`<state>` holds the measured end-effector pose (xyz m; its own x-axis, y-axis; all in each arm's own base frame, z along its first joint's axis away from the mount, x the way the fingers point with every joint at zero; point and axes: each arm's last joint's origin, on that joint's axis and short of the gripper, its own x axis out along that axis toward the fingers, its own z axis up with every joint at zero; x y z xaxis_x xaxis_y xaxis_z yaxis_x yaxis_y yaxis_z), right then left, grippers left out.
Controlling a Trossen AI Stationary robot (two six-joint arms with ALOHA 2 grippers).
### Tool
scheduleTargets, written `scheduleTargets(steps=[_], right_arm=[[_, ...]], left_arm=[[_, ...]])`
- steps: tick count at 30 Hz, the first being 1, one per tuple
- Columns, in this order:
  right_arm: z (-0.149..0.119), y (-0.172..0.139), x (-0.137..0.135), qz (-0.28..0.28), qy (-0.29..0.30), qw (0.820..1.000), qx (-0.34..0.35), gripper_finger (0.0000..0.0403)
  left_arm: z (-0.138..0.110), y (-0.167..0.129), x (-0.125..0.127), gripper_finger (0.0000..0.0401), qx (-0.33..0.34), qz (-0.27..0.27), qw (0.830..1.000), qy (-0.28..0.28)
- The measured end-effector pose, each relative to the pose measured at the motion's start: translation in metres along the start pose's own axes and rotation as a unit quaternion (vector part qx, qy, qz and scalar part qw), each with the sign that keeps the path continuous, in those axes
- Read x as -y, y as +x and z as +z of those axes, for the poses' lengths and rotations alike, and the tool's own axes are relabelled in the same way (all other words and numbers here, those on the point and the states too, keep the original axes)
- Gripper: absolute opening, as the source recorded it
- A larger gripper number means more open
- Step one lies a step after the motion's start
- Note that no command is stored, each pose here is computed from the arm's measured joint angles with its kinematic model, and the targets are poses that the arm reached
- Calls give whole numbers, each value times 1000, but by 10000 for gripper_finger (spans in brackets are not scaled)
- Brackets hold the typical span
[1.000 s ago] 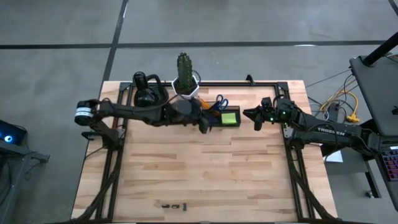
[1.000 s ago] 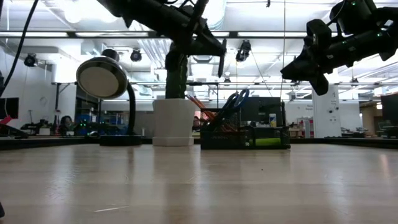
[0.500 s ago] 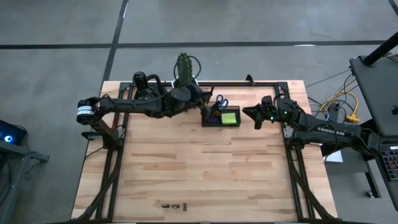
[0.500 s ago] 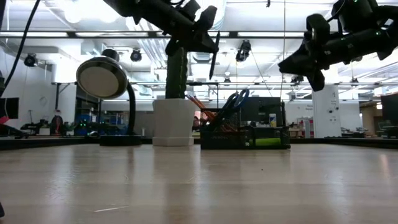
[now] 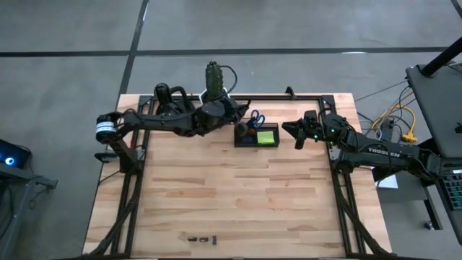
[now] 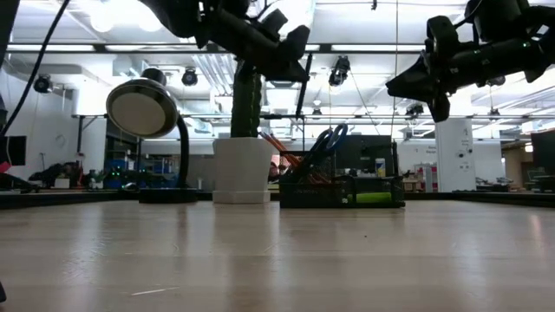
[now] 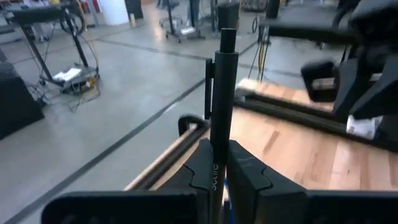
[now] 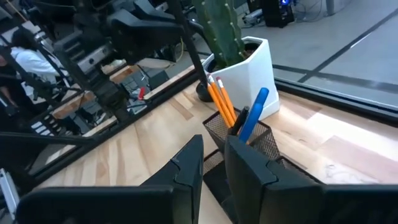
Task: Pick and place office supplies into organizer
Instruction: Put the pen into the left section of the desk organizer
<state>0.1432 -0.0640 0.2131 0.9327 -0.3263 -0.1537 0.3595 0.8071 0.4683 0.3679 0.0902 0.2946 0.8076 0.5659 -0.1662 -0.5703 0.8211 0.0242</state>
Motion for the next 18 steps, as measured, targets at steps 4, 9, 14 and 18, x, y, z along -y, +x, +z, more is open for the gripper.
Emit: scheduleTargets(steps=[4, 9, 14, 18], right_arm=[[0, 0, 0, 0, -7, 1000, 0, 57], [0, 0, 0, 1, -8, 1000, 2, 57], [0, 0, 0, 1, -9, 1000, 2, 57], [1, 0, 0, 0, -9, 1000, 3, 57]], left_arm=[[-6, 4, 1, 8, -9, -1, 1000, 3], [-11, 4, 1, 8, -18, -3, 1000, -6], [-17, 5, -1, 8, -28, 0, 999, -28], [-25, 9, 0, 8, -38, 9, 999, -37]])
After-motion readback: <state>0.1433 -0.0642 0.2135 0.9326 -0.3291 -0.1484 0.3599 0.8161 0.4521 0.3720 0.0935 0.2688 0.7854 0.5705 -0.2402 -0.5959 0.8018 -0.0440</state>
